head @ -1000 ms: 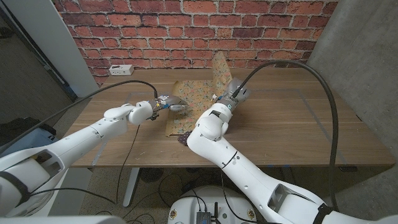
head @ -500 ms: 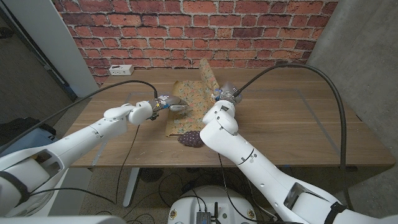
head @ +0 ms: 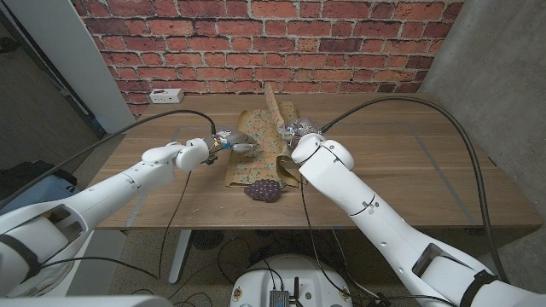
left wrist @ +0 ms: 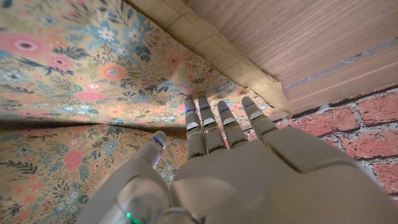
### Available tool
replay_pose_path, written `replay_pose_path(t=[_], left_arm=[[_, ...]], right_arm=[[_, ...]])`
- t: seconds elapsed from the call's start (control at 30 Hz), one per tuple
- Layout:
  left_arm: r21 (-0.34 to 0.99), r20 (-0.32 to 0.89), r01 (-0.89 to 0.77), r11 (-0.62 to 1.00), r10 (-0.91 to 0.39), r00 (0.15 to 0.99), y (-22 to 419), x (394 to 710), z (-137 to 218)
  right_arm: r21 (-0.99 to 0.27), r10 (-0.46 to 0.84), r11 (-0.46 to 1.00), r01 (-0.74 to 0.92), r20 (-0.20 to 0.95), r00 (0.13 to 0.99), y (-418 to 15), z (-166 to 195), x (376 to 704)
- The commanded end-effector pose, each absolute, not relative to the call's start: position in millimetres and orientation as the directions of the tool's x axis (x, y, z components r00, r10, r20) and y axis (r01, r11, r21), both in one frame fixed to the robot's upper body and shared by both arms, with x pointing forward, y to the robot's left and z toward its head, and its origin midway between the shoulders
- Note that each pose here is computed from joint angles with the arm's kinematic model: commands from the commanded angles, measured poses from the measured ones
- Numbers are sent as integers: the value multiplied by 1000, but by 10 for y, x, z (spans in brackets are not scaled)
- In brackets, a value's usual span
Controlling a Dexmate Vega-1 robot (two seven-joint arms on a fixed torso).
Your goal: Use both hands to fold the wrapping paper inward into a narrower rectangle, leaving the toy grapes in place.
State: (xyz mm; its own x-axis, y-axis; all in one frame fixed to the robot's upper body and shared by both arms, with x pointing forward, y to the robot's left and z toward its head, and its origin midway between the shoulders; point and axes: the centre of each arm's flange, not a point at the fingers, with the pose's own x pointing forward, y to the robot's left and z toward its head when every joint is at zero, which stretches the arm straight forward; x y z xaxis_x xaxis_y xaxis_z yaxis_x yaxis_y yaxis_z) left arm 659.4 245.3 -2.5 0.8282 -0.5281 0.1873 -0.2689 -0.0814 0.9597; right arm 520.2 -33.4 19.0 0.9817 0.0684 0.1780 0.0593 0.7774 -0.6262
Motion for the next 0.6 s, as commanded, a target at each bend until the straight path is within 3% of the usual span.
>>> replay_pose_path(t=[0.03,0.33,0.6], left_arm=[[956,199,-281,-80,-527,826,2441,6592,7],[954,203,-288,-81,-530,823,2422,6581,23],[931,285,-362,-36,-546,787,2444,6474,64]], right_arm=[[-545,258,830,-119,186,948,-418,154,5196],[-360,318,906,-220,238,918,-558,12,5338],[-371,299,906,-203,221,928,-575,-19,5377]])
